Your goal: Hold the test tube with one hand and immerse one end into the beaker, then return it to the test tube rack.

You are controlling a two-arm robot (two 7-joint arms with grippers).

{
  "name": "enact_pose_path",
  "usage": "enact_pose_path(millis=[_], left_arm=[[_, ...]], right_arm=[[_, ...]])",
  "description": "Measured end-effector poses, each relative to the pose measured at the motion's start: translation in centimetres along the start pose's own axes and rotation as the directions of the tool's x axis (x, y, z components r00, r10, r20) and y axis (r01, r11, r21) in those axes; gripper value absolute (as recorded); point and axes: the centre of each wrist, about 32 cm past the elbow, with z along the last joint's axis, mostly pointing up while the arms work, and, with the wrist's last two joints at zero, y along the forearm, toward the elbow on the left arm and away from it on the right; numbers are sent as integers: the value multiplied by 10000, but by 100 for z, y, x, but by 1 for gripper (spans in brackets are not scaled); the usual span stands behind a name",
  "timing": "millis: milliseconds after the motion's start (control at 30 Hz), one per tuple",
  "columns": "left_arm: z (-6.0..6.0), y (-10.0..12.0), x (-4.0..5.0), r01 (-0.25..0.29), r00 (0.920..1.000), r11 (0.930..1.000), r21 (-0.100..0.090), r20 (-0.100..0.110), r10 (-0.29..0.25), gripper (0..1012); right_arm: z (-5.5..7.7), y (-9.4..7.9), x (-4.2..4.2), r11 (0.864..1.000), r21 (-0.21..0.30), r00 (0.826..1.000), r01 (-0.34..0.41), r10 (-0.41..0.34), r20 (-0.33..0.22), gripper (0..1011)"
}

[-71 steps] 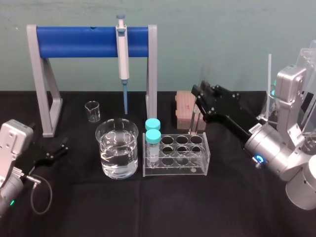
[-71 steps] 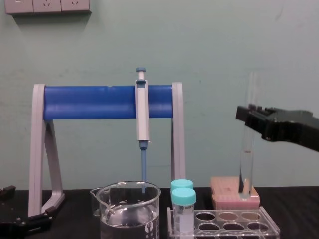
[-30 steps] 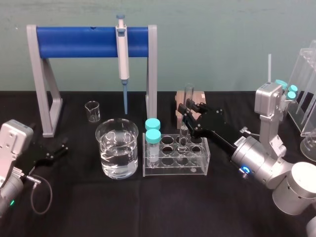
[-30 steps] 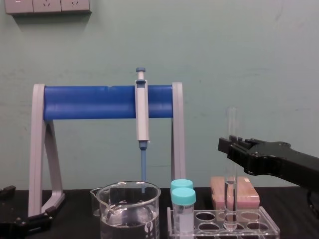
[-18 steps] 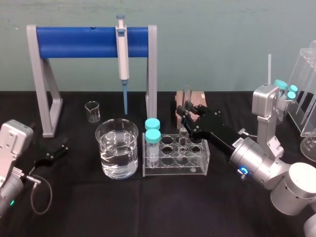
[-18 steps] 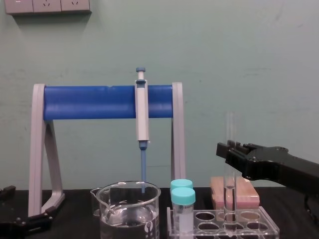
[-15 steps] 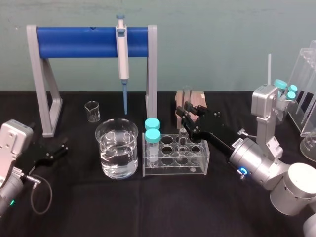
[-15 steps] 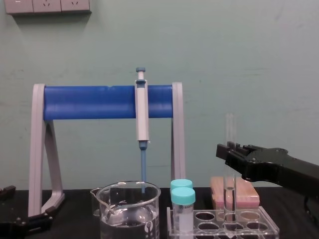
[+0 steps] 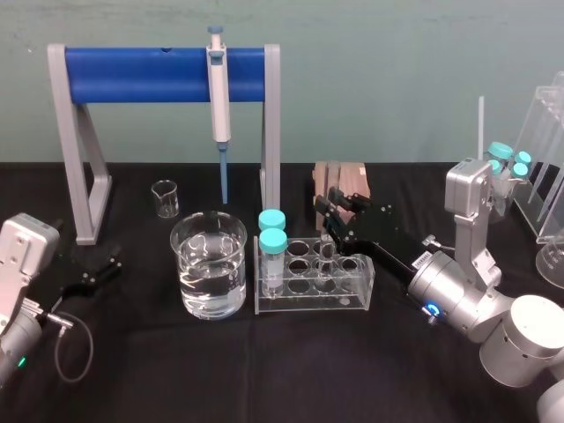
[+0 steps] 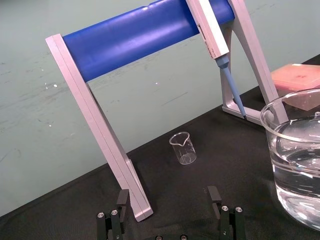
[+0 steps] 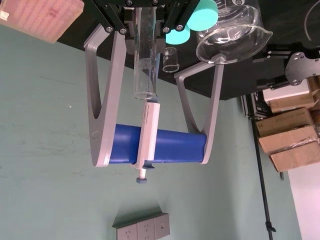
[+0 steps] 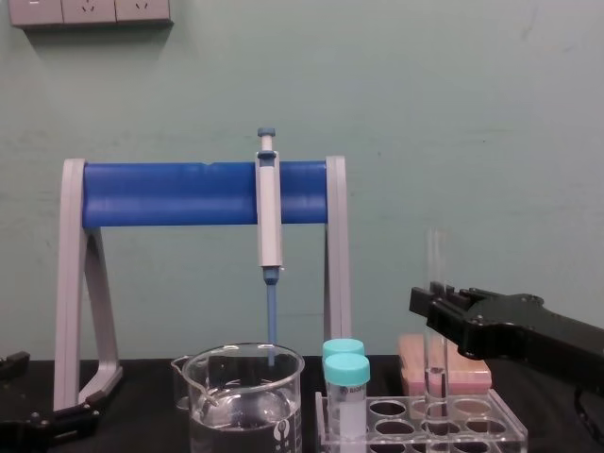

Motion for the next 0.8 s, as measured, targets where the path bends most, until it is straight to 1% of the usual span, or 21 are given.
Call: enact_pose_path(millis=[233,800], left_arm=[[0,0,0,0,10000,10000,0,0,0,1000],[0,0,0,0,10000,10000,-1,0,0,1000]], right_arm=[[-33,8,0,9999,-130,10000,-29,28,-17,226],[-45,8,-24,9995,-298,9999,-104,101,-103,225]])
